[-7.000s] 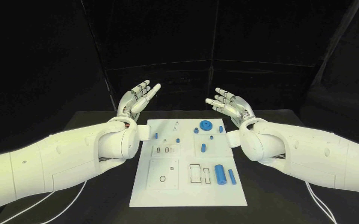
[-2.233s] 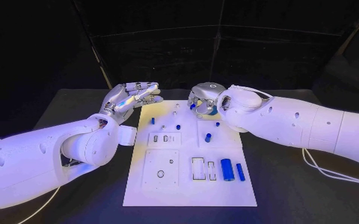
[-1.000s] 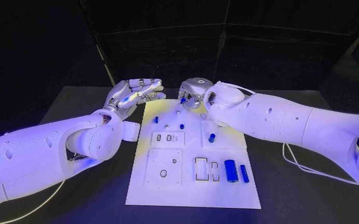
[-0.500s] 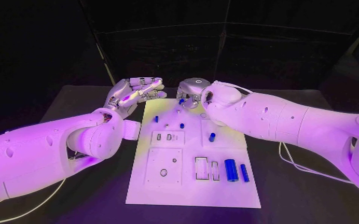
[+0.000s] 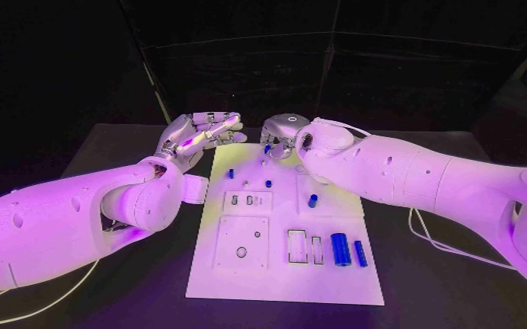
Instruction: Assemble the parts on the task board
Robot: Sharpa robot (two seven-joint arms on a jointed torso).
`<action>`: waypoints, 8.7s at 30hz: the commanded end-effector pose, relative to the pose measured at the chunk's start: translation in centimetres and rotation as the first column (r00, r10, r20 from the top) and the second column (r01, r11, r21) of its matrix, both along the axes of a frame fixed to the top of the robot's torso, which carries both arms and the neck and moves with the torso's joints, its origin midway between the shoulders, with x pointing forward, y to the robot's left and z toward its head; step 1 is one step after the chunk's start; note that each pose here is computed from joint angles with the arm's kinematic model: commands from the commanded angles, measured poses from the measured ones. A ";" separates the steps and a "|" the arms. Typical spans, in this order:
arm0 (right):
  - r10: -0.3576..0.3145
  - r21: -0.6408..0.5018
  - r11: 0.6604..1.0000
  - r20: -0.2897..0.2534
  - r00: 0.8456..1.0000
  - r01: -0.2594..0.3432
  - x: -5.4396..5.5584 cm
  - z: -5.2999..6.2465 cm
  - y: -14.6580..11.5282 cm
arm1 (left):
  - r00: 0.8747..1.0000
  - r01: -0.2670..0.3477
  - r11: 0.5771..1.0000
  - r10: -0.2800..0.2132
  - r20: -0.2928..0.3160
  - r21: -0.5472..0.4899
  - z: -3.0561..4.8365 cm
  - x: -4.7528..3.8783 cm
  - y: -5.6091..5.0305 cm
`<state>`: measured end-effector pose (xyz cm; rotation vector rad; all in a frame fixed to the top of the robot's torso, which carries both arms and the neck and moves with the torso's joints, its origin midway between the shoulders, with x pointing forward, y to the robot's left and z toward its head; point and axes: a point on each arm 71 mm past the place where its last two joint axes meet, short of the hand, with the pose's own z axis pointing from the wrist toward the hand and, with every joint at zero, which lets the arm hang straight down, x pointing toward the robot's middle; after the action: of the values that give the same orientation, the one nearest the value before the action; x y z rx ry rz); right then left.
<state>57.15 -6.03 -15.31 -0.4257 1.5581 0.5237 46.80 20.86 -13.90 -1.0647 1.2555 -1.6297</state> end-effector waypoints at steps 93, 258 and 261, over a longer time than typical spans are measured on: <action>-0.209 0.010 0.976 -0.214 0.954 0.216 -0.6 -0.3 -10.3 | 1.000 -0.022 1.000 0.022 0.001 -0.002 -0.45 1.87 0.8; -0.032 0.337 0.938 -0.138 0.990 0.077 -3.9 -0.6 -4.0 | 0.999 -0.054 0.999 0.054 0.001 0.009 -0.47 2.16 2.1; -0.035 0.409 0.905 -0.208 0.978 0.120 -4.2 -0.4 -7.1 | 0.998 -0.063 0.998 0.063 0.001 0.013 -0.50 2.26 2.4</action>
<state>53.19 -13.29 -16.38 -0.1058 1.6292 0.6728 49.01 23.30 -14.59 -1.0939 1.2266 -1.5644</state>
